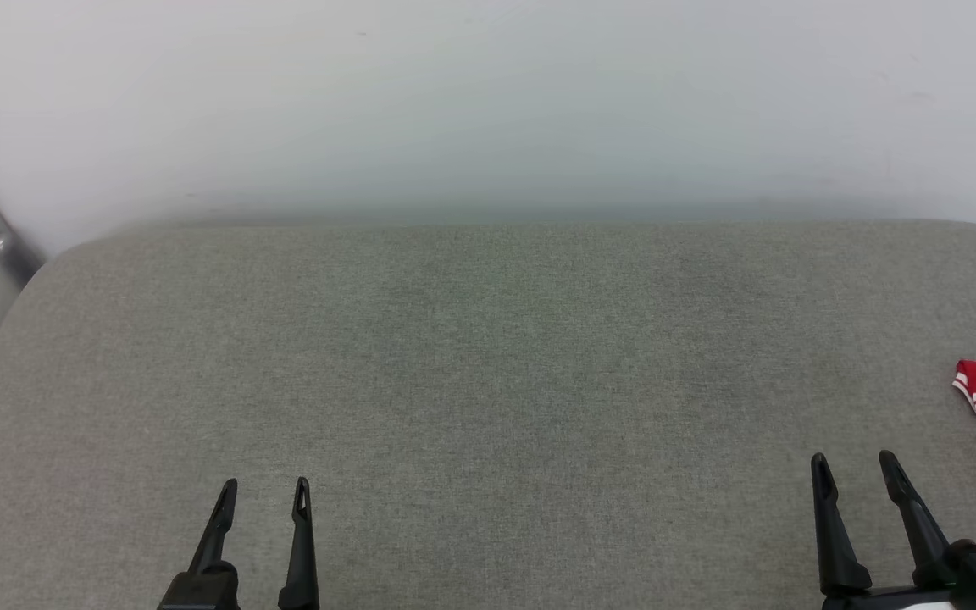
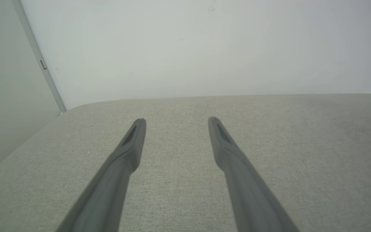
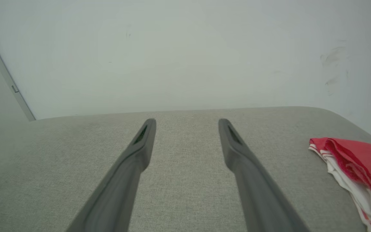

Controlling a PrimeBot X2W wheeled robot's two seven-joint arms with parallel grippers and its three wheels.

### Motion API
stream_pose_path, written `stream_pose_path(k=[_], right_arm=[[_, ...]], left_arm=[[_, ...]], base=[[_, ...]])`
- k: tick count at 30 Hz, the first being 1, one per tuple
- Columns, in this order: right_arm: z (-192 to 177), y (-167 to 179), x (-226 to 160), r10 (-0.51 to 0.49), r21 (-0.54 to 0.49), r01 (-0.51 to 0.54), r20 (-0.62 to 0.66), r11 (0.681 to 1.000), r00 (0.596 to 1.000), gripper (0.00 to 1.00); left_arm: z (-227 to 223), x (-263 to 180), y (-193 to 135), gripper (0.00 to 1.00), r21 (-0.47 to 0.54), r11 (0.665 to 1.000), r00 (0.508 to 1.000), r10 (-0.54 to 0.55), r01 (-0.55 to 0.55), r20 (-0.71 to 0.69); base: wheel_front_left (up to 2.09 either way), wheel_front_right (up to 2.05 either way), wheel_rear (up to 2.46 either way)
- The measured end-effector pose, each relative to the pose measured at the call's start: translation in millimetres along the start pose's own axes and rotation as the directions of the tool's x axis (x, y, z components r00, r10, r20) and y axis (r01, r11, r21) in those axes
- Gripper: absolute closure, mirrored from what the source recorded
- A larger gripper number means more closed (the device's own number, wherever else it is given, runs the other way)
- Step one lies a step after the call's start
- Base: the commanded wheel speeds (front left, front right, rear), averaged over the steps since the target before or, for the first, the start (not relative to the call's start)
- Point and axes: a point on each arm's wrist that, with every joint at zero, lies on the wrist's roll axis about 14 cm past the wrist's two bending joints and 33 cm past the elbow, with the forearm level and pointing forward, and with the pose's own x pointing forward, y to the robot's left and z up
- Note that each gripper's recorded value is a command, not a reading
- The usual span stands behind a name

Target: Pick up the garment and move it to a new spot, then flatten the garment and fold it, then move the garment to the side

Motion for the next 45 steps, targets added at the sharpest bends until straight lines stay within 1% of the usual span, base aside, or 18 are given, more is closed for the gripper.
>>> stream_pose_path(k=[14, 15, 21, 25, 30, 36, 45], right_arm=[[-1, 2, -5, 0.003, 0.017, -0.003, -0.004, 1.000, 1.000, 0.00], [-2, 2, -6, 0.004, 0.017, -0.004, -0.007, 1.000, 1.000, 1.00], [-20, 1, -11, -0.003, 0.032, 0.005, -0.067, 0.999, 0.998, 1.00], [-23, -2, -11, -0.024, 0.111, 0.032, -0.080, 0.993, 0.996, 1.00], [-26, -5, -10, -0.045, 0.203, 0.063, -0.094, 0.977, 0.995, 1.00], [-27, -9, -5, -0.064, 0.305, 0.093, -0.104, 0.948, 0.993, 1.00], [-26, -13, 3, -0.085, 0.438, 0.124, -0.109, 0.890, 0.990, 1.00]], left_arm=[[-6, -5, 6, 0.00, -0.003, 1.000, 1.000, 0.020, -0.020, -0.019], [-7, -6, 6, 1.00, -0.003, 1.000, 1.000, 0.020, -0.020, -0.024], [-26, -11, 7, 1.00, -0.016, 1.000, 0.996, 0.023, -0.024, -0.086], [-31, -12, 9, 1.00, -0.096, 0.994, 0.993, 0.037, -0.048, -0.116], [-36, -10, 13, 1.00, -0.194, 0.978, 0.988, 0.053, -0.080, -0.143], [-36, -4, 16, 1.00, -0.302, 0.947, 0.985, 0.063, -0.110, -0.160], [-37, 4, 19, 1.00, -0.446, 0.883, 0.981, 0.072, -0.147, -0.180]], base=[[0.00, 0.00, 0.00], [0.00, 0.00, 0.00], [0.00, 0.00, 0.00], [0.00, 0.00, 0.00], [0.00, 0.00, 0.00], [0.00, 0.00, 0.00], [0.00, 0.00, 0.00]])
